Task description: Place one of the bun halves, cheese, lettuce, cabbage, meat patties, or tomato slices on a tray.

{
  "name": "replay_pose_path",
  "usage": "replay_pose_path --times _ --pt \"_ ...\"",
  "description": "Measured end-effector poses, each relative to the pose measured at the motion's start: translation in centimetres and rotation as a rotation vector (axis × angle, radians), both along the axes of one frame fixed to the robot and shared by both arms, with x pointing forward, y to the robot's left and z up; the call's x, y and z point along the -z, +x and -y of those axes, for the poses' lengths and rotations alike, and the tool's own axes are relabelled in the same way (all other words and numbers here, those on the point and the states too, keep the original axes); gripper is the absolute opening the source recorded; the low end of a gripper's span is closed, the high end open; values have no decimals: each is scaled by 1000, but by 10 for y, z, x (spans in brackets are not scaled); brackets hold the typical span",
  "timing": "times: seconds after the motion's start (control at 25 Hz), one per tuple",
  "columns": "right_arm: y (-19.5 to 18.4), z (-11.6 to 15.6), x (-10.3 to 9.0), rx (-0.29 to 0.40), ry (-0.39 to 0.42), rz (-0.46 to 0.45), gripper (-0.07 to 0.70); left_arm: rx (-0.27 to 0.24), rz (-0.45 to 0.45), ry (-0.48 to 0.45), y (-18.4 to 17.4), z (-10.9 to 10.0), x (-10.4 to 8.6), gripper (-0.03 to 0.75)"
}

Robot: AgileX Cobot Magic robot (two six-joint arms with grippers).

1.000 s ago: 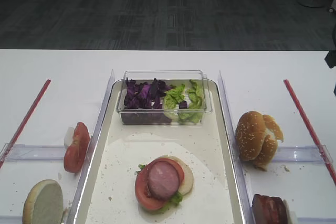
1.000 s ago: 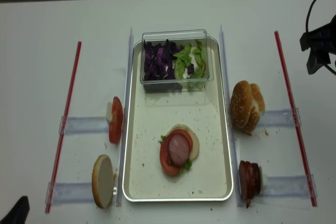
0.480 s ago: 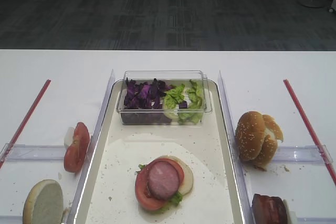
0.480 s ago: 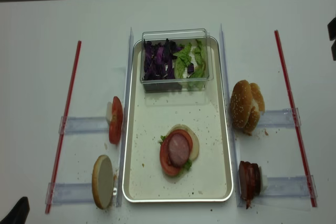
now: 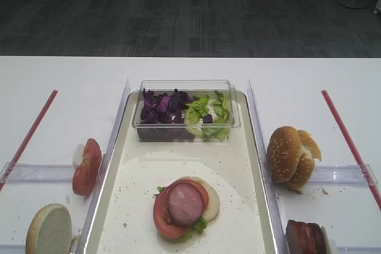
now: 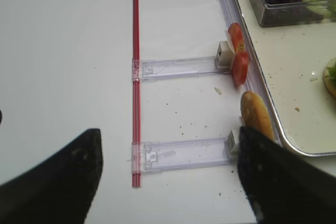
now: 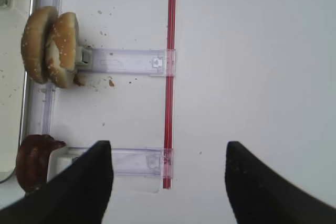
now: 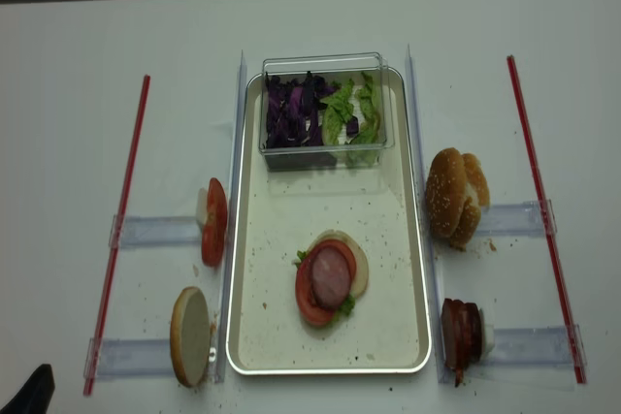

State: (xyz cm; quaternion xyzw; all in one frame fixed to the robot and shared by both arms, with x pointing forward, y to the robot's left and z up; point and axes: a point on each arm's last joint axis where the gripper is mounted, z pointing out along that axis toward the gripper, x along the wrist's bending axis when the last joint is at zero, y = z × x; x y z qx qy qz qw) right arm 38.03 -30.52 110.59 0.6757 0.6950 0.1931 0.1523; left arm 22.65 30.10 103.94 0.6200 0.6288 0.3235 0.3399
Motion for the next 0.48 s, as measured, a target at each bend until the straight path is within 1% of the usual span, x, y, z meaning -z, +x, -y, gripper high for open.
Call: replay_pose_path --times 0.24,0.28,0.48 --pt "-46 -6 14 9 -3 72 487 0 0 0 0 0 0 493" --pt "-54 -7 19 14 0 75 487 0 0 0 0 0 0 493" --pt "-89 -10 34 20 -16 163 487 0 0 0 0 0 0 493"
